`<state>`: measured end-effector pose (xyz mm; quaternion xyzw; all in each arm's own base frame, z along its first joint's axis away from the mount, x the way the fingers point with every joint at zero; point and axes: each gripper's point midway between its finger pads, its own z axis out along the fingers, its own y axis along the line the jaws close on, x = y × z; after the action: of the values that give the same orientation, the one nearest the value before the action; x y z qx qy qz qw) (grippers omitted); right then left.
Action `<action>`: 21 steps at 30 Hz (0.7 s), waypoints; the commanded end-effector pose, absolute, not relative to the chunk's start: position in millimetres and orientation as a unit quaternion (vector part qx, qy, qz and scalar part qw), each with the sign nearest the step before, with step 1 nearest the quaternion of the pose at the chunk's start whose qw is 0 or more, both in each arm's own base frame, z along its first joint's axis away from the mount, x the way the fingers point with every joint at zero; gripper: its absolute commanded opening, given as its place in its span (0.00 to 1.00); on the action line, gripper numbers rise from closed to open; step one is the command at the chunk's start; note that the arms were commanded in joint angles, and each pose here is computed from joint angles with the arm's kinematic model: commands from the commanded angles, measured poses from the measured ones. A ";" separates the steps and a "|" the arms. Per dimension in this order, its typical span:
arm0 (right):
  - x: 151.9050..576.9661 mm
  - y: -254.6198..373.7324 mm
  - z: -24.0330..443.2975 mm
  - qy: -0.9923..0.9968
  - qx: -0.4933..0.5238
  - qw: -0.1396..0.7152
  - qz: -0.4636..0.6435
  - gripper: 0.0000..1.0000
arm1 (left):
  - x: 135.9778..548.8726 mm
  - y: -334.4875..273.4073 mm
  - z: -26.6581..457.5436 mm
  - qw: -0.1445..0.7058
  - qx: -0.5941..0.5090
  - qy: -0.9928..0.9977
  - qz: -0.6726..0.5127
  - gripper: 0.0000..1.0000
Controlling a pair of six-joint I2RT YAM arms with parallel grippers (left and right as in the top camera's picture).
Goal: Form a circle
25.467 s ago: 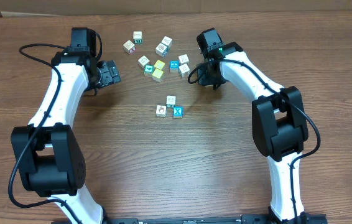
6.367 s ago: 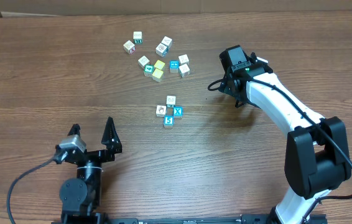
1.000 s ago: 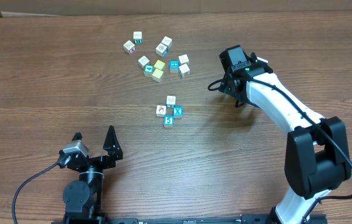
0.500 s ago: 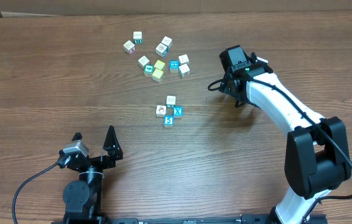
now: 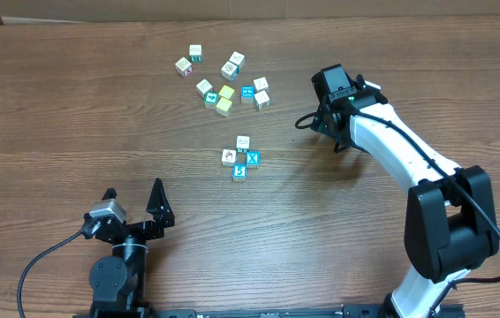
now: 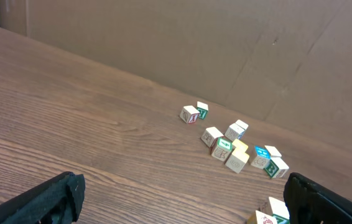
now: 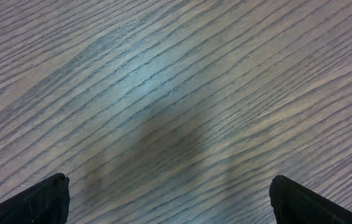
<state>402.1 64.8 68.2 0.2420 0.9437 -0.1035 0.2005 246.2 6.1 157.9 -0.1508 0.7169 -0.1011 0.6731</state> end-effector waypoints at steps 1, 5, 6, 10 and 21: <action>409.1 64.5 90.2 0.937 0.248 0.228 -0.094 1.00 | 245.9 8.0 158.7 0.676 -0.153 0.714 -0.098 1.00; 409.3 68.1 112.6 0.932 0.249 0.252 -0.077 1.00 | 245.9 7.9 158.7 0.676 -0.153 0.714 -0.099 1.00; 408.8 69.7 121.0 0.930 0.248 0.261 -0.071 1.00 | 245.9 7.9 158.7 0.676 -0.153 0.714 -0.099 1.00; 406.3 72.9 153.2 0.921 0.250 0.294 -0.047 1.00 | 245.9 8.0 158.7 0.676 -0.153 0.714 -0.098 1.00; 390.5 66.2 232.5 0.889 0.265 0.374 0.009 1.00 | 245.9 8.0 158.7 0.676 -0.153 0.714 -0.098 0.99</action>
<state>392.1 69.4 207.8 0.2588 0.9018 -0.0027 0.3461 246.2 6.1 157.9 -0.1508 0.7169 -0.1011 0.6731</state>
